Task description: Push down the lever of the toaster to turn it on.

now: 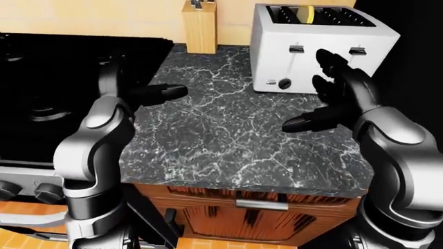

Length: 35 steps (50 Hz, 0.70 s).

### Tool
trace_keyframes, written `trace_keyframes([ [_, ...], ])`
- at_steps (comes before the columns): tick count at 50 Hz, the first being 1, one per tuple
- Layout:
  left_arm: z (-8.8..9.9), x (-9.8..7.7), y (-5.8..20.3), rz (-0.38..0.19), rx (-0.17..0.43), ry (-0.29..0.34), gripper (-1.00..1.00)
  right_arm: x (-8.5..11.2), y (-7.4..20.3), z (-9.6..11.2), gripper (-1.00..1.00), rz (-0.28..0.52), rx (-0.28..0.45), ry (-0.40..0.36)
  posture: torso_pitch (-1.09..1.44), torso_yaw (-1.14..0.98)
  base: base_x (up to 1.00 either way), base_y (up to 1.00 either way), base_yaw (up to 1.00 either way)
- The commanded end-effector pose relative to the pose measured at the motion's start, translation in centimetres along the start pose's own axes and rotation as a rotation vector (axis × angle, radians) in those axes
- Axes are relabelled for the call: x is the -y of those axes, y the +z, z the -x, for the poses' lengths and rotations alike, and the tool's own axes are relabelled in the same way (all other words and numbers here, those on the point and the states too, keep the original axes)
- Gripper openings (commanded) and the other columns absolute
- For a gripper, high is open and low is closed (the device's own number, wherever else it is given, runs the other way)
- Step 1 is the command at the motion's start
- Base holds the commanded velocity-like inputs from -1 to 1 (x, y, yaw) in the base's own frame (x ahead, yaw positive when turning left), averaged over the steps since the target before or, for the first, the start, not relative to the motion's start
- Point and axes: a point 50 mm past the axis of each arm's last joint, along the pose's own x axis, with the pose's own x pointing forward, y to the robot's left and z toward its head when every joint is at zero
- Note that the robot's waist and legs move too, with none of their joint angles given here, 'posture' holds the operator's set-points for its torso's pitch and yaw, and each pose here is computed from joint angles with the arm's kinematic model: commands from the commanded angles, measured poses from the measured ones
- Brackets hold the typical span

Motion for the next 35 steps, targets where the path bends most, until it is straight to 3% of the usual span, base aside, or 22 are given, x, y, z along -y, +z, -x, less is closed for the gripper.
trace_keyframes([
  [1,0.3,0.3,2.1,0.010,0.102,-0.018,1.00,0.5,1.3,0.5,1.00,0.017,0.077,-0.034,0.00,0.00,0.00,0.00,0.00],
  [25,0.4,0.3,2.7,0.006,0.128,-0.005,1.00,0.7,2.3,0.2,1.00,0.023,0.072,-0.046,0.00,0.00,0.00,0.00,0.00],
  [35,0.6,0.6,3.8,-0.003,0.135,-0.008,1.00,1.1,3.3,1.0,1.00,0.025,0.058,-0.076,0.00,0.00,0.31,0.00,0.00],
])
